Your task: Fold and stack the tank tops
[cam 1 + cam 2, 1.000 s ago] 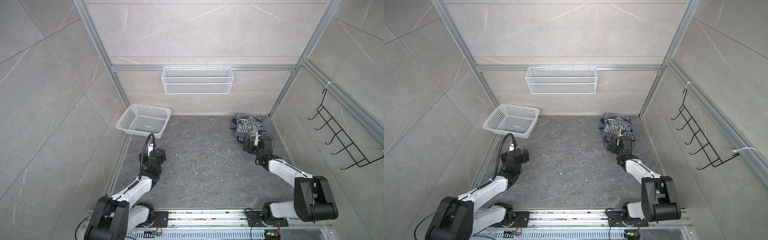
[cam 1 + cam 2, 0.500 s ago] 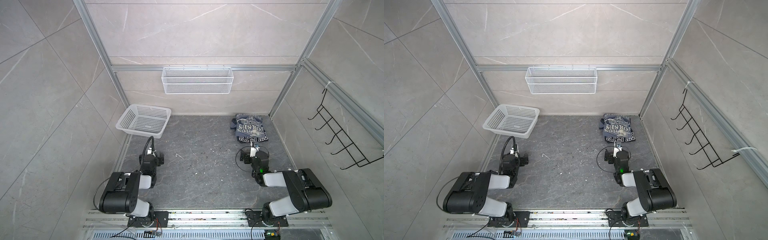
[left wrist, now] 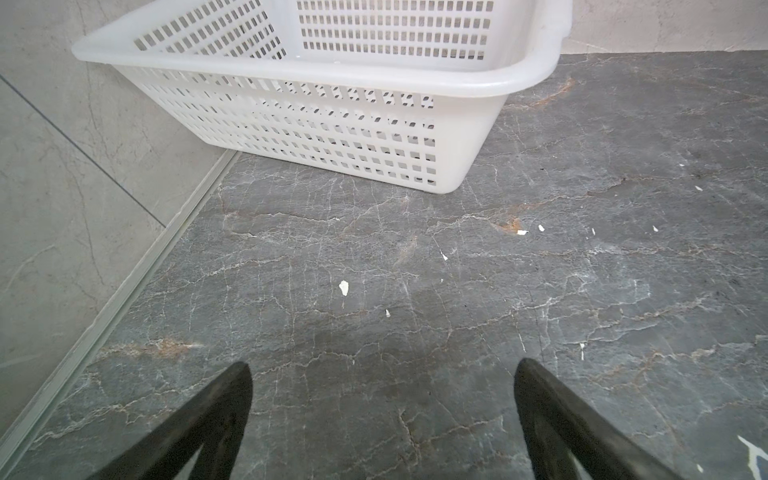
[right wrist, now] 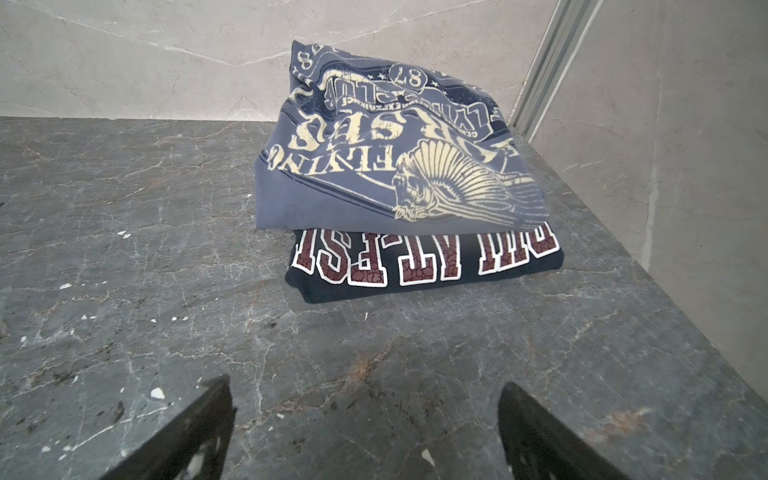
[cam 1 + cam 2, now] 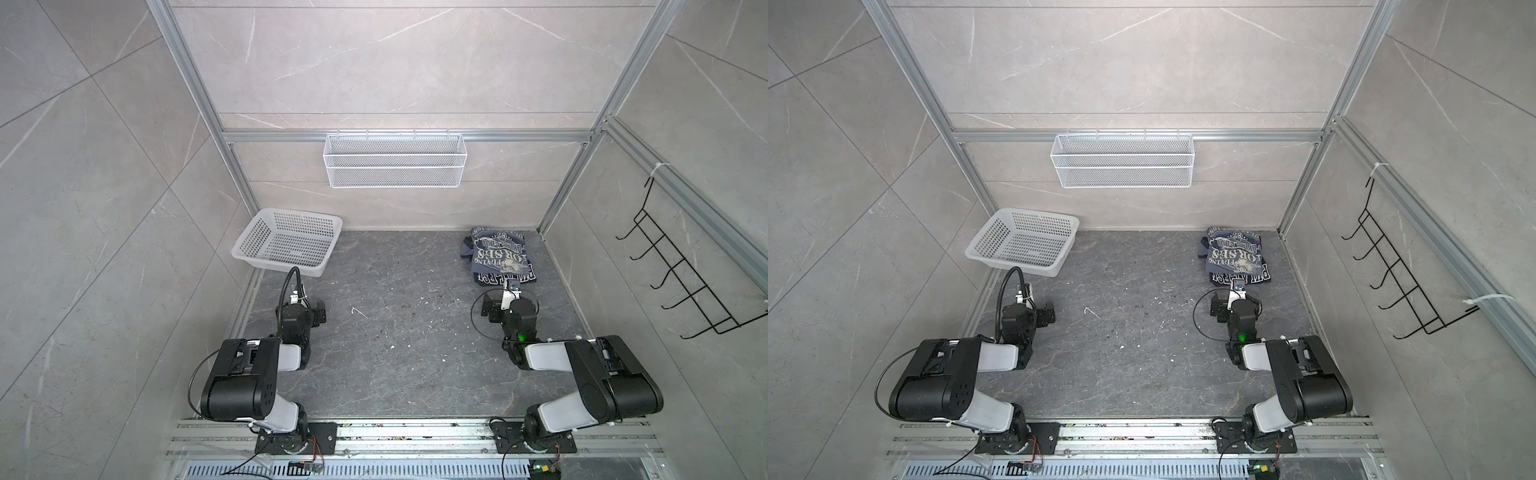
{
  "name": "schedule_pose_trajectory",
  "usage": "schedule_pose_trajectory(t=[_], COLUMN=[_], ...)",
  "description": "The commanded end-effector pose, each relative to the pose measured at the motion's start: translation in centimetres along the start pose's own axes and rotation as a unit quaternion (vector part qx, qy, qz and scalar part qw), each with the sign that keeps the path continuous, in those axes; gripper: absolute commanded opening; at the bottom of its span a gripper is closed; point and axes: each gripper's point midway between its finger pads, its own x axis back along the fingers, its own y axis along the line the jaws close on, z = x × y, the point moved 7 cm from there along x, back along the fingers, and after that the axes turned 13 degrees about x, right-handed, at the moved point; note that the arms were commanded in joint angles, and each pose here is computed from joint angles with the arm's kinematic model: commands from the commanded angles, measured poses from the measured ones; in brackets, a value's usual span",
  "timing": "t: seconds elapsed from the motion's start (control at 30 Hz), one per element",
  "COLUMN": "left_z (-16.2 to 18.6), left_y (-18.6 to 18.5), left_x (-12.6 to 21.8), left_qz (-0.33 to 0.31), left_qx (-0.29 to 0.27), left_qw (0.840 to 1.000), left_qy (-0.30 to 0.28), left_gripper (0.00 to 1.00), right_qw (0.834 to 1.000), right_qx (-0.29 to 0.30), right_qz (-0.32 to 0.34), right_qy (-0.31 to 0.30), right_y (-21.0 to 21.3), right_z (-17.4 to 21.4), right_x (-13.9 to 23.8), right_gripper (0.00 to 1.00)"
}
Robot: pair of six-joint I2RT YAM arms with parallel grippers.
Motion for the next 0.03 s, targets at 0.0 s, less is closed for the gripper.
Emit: schedule_pose_trajectory(t=[0.0], left_z=[-1.35], left_y=[0.07], left_x=[-0.13], left_qz=[-0.005], left_qx=[0.014], left_qw=[1.000], left_qy=[-0.026], left_gripper=[1.00], right_qw=[1.000], right_qx=[-0.004], right_qz=[0.011], right_qy=[-0.006], right_y=[-0.13], right_z=[-0.50], right_x=[-0.21], right_gripper=[0.99])
